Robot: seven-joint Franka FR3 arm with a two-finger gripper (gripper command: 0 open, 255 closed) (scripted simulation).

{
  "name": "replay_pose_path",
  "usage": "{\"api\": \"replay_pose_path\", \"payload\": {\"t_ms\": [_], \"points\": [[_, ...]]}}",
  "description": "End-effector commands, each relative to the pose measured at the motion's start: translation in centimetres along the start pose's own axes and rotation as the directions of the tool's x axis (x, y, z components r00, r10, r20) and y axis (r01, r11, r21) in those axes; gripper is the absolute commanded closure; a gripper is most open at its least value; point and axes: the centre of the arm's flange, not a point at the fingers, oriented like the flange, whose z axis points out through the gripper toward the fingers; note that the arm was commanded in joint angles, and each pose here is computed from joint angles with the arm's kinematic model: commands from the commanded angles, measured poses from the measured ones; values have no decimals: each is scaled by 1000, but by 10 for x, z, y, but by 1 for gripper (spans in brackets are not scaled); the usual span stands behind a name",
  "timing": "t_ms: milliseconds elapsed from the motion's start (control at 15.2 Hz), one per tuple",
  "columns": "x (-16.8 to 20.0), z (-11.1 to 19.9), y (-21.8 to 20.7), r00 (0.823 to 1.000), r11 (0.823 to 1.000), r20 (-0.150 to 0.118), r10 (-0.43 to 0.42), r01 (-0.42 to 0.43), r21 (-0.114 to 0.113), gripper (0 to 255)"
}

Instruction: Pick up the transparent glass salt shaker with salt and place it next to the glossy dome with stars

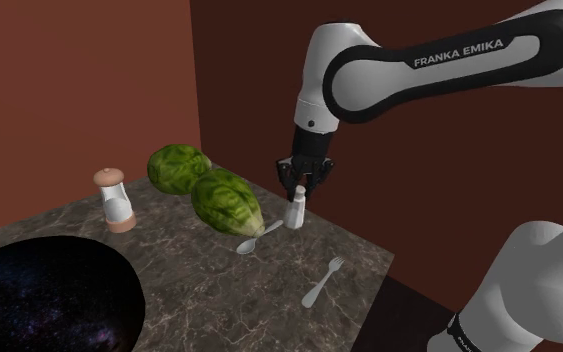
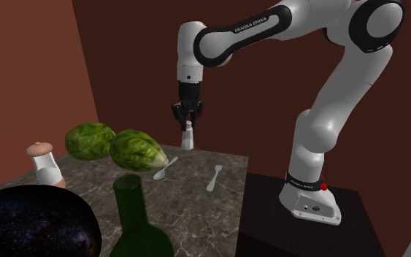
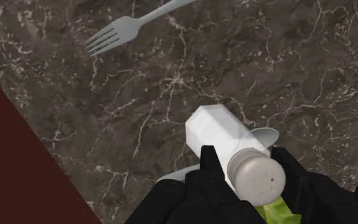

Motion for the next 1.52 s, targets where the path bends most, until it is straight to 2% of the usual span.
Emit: {"api": "replay_pose_path", "payload": {"t_ms": [0,1452], "points": [[0,-11,-1,1000,1000,0,0,0,0,255],[2,-126,-10,1000,1000,0,0,0,0,255]]}}
